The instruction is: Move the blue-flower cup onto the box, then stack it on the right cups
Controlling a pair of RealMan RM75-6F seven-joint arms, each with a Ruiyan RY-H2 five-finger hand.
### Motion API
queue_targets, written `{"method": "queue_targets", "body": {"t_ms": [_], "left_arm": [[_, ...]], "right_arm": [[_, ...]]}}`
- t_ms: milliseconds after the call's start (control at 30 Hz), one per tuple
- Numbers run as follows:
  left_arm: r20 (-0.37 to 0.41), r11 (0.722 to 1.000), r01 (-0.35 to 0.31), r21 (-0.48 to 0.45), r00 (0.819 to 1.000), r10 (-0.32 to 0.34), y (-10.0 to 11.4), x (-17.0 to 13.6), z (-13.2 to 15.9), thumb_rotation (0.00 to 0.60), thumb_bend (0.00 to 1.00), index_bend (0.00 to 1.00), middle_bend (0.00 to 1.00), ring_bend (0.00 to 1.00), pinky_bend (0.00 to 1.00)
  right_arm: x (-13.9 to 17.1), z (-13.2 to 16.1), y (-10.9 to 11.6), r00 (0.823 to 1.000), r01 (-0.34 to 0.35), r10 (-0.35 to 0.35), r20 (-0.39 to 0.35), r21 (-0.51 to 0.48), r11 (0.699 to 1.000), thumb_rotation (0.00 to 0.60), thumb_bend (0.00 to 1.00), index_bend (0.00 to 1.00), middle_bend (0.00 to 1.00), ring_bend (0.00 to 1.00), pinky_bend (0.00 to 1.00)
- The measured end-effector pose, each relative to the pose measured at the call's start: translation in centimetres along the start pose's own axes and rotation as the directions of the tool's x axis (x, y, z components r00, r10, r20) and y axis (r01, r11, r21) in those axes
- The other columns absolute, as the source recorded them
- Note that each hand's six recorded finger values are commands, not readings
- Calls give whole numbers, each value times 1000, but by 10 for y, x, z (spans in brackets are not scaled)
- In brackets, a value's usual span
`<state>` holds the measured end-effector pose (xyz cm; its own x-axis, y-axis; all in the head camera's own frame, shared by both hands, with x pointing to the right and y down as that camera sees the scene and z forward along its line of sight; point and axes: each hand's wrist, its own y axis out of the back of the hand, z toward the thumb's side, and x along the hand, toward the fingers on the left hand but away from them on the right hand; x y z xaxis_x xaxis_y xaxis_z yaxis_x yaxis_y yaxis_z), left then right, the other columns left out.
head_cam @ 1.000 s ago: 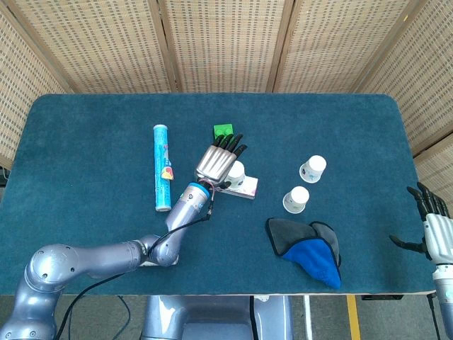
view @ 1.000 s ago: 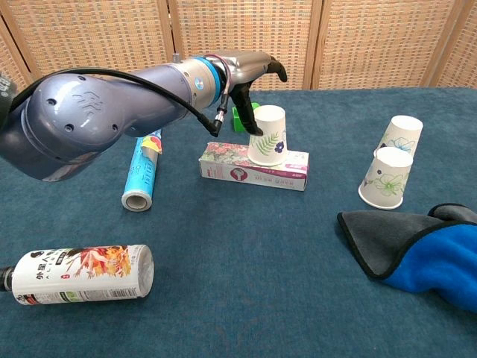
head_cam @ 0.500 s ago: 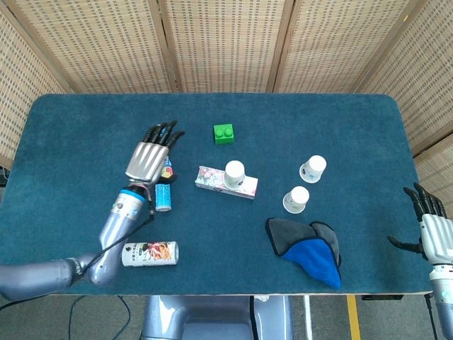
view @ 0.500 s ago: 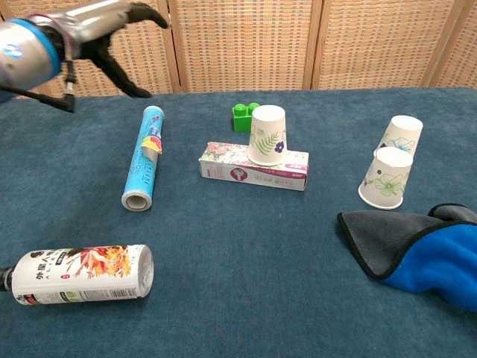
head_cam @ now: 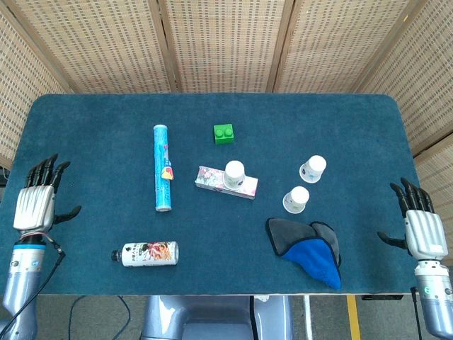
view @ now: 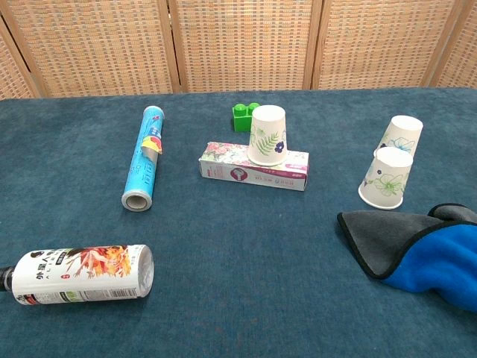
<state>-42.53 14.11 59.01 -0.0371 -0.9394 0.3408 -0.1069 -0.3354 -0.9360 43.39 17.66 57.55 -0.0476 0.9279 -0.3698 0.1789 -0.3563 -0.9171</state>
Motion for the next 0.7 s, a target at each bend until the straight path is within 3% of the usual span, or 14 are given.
{"method": "queue_targets", "body": {"t_ms": [133,300,467,700], "left_arm": [[-27,1000,-4,24,1000,4,-1,-12,-18,600,198,121,0,0,45],[-28,1000,-14,11,1000,15,0,-16,-26,600,198,122,0,0,45],[-28,1000,5,-9,1000,-5,-4,-14,-31,600,198,124,0,0,45],[-17,999,19,-32,1000,-19,-5,-13,-31,600,198,126,0,0,45]], "right_arm": [[-9,27,4,998,7,-5,-55,35,999,600,84,131,0,0,0],[-26,81,2,988,-8,26,-154,114,993,600,86,187,0,0,1],[-48,152,-11,963,-45,93,-252,190,981,600,94,245,0,0,18],[-75,246,-33,927,-110,169,-335,188,976,600,132,248,4,0,35]]}}
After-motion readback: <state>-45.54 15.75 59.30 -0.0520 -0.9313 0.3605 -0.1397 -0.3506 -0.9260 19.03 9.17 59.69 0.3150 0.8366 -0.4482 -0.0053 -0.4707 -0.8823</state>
